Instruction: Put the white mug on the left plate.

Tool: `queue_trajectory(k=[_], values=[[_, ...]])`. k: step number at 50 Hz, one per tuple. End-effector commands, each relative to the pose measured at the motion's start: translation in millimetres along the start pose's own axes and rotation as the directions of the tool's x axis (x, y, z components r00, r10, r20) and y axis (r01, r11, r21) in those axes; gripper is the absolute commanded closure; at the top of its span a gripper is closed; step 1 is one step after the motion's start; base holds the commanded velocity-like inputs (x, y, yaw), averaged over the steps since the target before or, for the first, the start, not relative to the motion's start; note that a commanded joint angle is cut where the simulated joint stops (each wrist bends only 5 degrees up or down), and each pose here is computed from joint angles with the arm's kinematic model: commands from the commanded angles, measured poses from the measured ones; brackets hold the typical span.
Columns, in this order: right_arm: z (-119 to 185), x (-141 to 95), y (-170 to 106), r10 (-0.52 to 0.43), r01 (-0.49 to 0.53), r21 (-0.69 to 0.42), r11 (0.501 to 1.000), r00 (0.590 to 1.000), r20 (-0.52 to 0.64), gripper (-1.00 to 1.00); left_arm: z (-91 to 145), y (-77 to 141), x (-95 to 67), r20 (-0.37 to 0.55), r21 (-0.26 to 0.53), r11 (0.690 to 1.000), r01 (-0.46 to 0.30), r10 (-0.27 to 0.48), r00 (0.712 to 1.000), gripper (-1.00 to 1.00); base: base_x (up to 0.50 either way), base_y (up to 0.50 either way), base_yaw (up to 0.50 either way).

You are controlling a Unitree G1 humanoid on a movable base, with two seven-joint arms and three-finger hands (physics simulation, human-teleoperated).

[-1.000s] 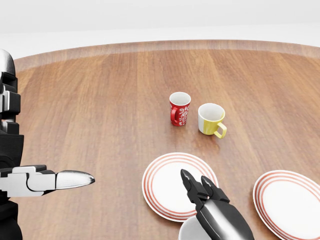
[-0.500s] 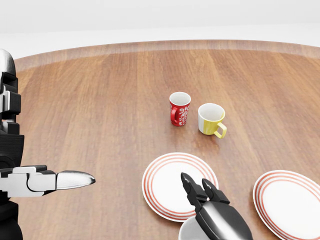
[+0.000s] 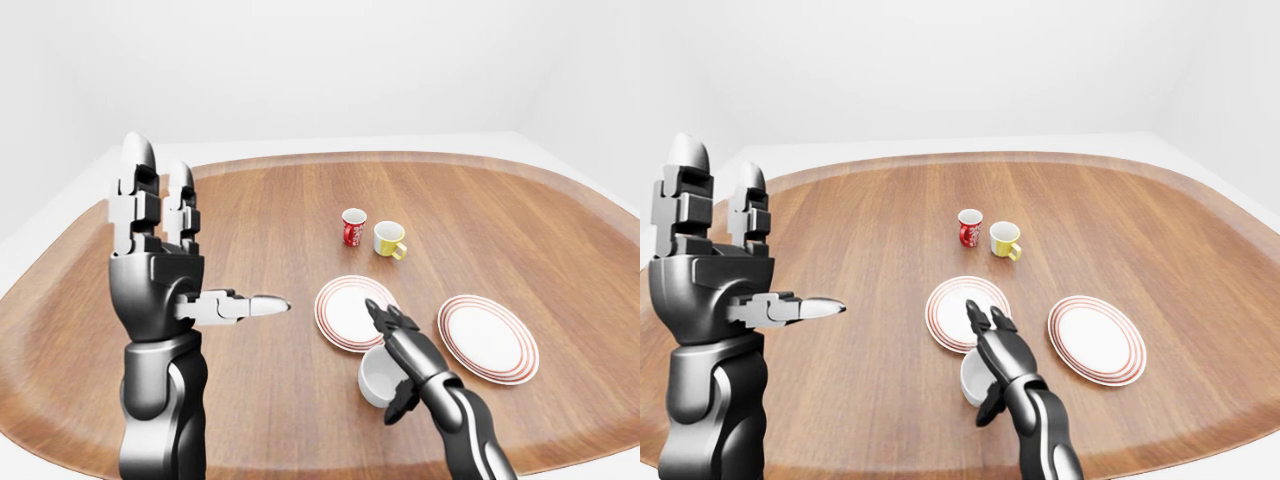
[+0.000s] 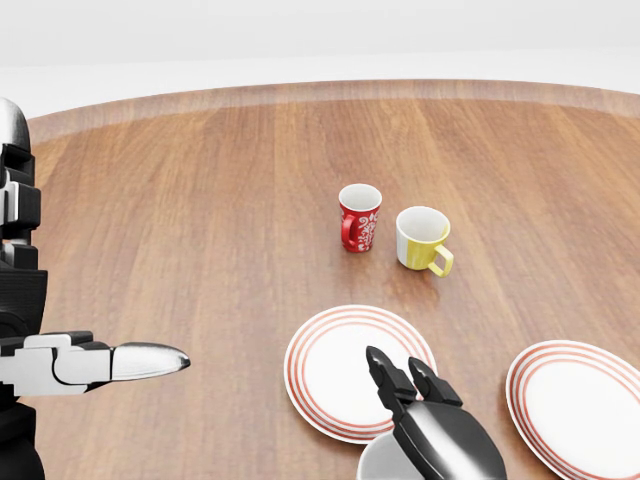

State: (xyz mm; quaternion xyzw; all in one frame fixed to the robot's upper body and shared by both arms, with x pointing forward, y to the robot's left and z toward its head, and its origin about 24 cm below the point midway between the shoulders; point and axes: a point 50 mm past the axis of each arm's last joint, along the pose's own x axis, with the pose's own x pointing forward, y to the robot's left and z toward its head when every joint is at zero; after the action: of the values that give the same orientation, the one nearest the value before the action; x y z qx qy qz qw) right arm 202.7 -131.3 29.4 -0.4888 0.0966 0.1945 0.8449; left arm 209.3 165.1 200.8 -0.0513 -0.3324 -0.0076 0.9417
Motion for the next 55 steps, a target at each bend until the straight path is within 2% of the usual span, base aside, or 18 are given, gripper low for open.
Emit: queue_trajectory(k=[1,21,50,51,53,54,55], values=[[-2.9,2.7,0.1,0.004,-0.004,-0.009,1.0,1.0,-0.014,-1.0,-0.3,0.1,0.1,-0.001,0.0,1.0,0.0,0.0,1.0,-1.0,0.0,0.0,0.0],[-8.7,9.7,2.7,0.018,-0.018,-0.012,1.0,0.999,-0.038,-1.0,-1.1,0.2,0.2,-0.004,-0.001,1.0,0.0,0.0,1.0,-1.0,0.0,0.0,0.0],[-19.9,23.5,21.3,0.083,-0.085,-0.014,0.996,0.993,-0.084,-1.0,-1.9,-0.3,0.1,-0.008,-0.001,1.0,0.001,-0.001,1.0,-1.0,0.0,0.0,0.0],[-20.3,23.3,22.4,0.09,-0.091,-0.011,0.996,0.992,-0.085,0.09,-2.4,-0.3,0.1,-0.01,-0.001,1.0,0.002,-0.002,1.0,-1.0,0.0,0.0,0.0],[-20.4,23.3,22.4,0.09,-0.091,-0.011,0.996,0.992,-0.086,0.09,-2.4,-0.3,0.1,-0.01,-0.001,1.0,0.002,-0.002,1.0,-1.0,0.0,0.0,0.0],[-20.8,21.3,24.5,0.101,-0.103,-0.014,0.995,0.991,-0.087,1.0,-2.3,-0.2,0.2,-0.009,0.0,1.0,0.001,-0.001,1.0,-1.0,0.0,0.0,0.0],[-20.9,21.3,24.3,0.102,-0.103,-0.013,0.995,0.991,-0.087,1.0,-2.1,-0.2,0.2,-0.008,-0.001,1.0,0.001,-0.001,1.0,-1.0,0.0,0.0,0.0]])
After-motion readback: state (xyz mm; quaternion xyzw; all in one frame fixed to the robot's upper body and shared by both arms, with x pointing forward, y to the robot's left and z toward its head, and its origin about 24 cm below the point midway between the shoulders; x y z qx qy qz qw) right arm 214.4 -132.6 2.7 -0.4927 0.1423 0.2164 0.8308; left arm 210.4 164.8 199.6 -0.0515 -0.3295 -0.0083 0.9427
